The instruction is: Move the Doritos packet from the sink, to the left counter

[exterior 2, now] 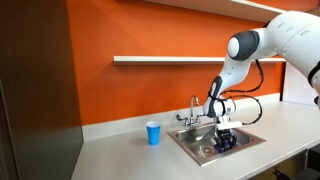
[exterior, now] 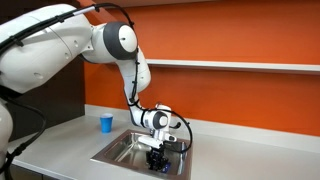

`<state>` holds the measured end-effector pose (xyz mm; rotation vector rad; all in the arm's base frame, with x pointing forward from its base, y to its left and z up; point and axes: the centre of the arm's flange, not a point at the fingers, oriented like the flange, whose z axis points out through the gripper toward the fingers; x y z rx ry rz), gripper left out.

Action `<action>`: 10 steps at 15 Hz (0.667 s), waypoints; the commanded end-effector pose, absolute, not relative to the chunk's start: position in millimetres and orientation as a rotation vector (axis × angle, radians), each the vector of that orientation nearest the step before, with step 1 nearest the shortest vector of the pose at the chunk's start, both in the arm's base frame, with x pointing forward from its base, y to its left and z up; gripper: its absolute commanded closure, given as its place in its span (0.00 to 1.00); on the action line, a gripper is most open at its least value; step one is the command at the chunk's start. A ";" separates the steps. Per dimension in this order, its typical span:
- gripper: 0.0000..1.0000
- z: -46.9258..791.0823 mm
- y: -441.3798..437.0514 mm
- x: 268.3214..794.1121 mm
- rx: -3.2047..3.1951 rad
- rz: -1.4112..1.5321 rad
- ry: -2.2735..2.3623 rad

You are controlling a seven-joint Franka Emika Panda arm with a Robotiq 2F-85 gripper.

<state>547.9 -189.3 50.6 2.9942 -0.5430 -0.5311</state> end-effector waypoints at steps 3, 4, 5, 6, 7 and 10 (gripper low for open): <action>0.99 53.9 -194.6 543.9 3.024 -0.533 -0.544; 0.96 53.5 -194.5 544.2 3.024 -0.532 -0.544; 0.98 54.4 -194.4 544.7 3.024 -0.533 -0.544; 1.00 55.1 -194.8 545.0 3.022 -0.531 -0.545; 1.00 55.7 -194.6 545.1 3.022 -0.531 -0.546; 0.99 58.2 -193.8 546.2 3.020 -0.529 -0.550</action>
